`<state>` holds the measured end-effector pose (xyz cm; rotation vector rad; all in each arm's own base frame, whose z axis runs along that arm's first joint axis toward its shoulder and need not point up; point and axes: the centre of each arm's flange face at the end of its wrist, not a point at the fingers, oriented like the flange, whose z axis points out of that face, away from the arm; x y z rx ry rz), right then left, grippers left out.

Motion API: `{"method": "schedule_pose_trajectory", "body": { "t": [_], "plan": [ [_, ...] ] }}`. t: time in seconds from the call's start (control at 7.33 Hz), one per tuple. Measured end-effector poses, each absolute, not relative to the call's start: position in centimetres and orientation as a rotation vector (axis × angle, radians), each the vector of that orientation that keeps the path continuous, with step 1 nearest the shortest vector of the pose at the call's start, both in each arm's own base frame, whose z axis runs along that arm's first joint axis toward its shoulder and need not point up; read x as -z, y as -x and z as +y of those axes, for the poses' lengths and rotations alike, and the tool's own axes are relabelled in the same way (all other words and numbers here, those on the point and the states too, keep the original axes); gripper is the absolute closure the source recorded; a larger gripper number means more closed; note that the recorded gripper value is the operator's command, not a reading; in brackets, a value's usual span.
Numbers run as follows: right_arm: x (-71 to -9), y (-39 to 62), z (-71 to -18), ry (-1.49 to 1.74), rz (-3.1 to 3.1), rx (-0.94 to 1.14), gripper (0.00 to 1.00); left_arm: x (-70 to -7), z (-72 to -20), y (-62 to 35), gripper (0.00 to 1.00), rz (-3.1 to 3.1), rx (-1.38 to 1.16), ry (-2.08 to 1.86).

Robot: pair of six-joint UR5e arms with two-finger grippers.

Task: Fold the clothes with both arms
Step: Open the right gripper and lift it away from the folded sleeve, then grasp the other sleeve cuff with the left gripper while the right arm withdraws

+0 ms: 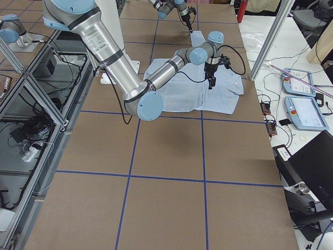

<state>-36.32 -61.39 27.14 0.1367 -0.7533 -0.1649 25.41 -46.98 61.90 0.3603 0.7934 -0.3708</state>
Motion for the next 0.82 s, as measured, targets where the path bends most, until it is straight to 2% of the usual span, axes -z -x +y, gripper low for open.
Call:
{"method": "schedule_pose_trajectory", "body": {
  "t": [0.14,0.41,0.55,0.82],
  "plan": [
    [-27.21,36.31,-61.39,-0.136,-0.752,0.164,0.00,-61.91,-46.97,-25.43,0.67,0.793,0.370,-0.360],
    [-27.39,36.28,-61.38,-0.136,-0.750,0.164,0.00,-61.86,-46.98,-25.44,0.96,0.793,0.370,-0.360],
    [-27.43,36.28,-61.38,-0.136,-0.750,0.163,0.00,-61.80,-47.00,-25.46,1.00,0.794,0.370,-0.360],
    [-27.59,36.05,-61.46,-0.135,-0.751,0.160,0.00,-61.29,-47.08,-25.44,1.00,0.801,0.369,-0.365]
  ]
}}
